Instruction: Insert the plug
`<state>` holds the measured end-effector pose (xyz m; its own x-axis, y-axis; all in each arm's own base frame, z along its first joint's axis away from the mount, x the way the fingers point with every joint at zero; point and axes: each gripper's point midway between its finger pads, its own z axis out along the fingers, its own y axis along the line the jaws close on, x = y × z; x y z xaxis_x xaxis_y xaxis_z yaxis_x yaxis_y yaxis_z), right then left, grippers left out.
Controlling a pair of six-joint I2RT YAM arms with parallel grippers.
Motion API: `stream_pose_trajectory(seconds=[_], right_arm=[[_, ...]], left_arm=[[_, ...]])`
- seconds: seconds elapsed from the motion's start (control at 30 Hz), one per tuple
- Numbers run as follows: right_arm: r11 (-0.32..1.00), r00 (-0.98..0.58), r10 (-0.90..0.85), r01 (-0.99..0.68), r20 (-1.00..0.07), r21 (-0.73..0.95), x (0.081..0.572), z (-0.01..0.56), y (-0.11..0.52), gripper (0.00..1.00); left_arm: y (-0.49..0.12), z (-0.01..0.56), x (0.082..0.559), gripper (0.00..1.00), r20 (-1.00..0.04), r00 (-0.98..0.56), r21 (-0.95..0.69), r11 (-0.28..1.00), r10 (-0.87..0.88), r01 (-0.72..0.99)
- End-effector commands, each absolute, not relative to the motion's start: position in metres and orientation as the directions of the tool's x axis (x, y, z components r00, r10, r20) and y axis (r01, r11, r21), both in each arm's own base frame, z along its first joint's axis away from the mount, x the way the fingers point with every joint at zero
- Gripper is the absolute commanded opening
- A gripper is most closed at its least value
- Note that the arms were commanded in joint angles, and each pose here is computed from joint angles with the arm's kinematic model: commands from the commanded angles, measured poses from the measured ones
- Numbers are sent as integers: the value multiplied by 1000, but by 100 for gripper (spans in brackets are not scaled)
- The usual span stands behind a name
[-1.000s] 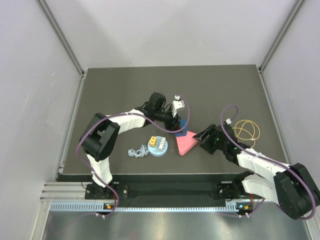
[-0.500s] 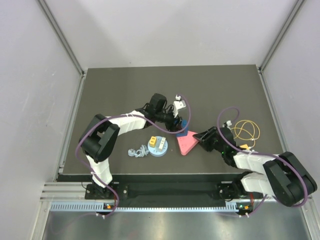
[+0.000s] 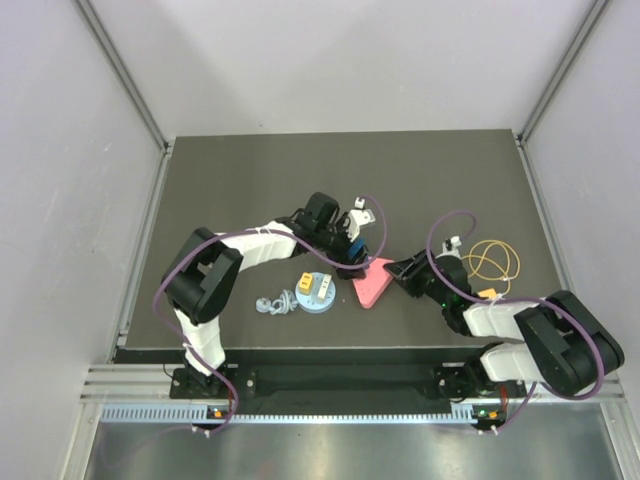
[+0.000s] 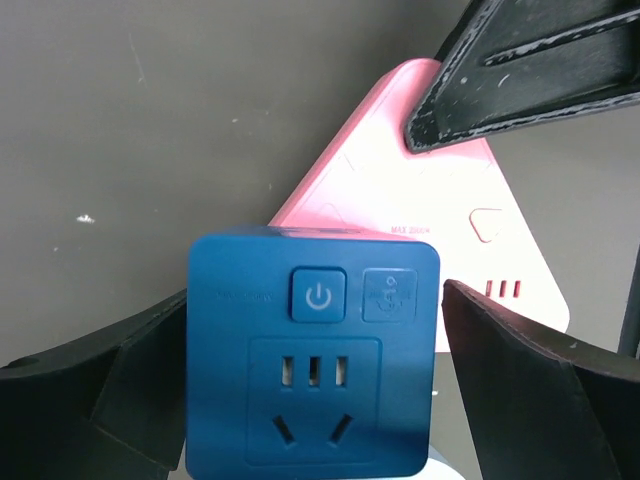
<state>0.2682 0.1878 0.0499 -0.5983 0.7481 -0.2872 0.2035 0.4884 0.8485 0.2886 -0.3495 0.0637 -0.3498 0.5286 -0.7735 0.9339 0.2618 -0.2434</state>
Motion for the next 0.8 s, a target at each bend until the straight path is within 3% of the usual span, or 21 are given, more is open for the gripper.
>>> stream_pose_trajectory(seconds=[0.0, 0.27, 0.5, 0.6, 0.67, 0.7, 0.77], right_arm=[[490, -556, 751, 110, -355, 865, 282, 69, 186, 0], [519, -545, 745, 110, -385, 848, 290, 66, 172, 0], [528, -553, 734, 100, -395, 843, 291, 72, 173, 0], [554, -545, 727, 105, -417, 826, 292, 71, 165, 0], [559, -536, 730, 115, -423, 821, 292, 69, 160, 0], [558, -536, 732, 118, -421, 821, 293, 68, 159, 0], [556, -533, 735, 119, -419, 823, 297, 70, 157, 0]], left_arm=[[-348, 88, 291, 99, -782, -327, -203, 279, 531, 939], [-356, 122, 298, 99, -803, -283, -177, 242, 524, 954], [-361, 151, 319, 99, -807, -298, -150, 312, 510, 938], [-365, 171, 333, 99, -816, -362, -174, 406, 451, 897], [-366, 186, 358, 99, -797, -458, -203, 540, 393, 817], [-351, 174, 357, 99, -719, -543, -206, 613, 434, 763], [-341, 186, 399, 99, -667, -643, -160, 770, 377, 617]])
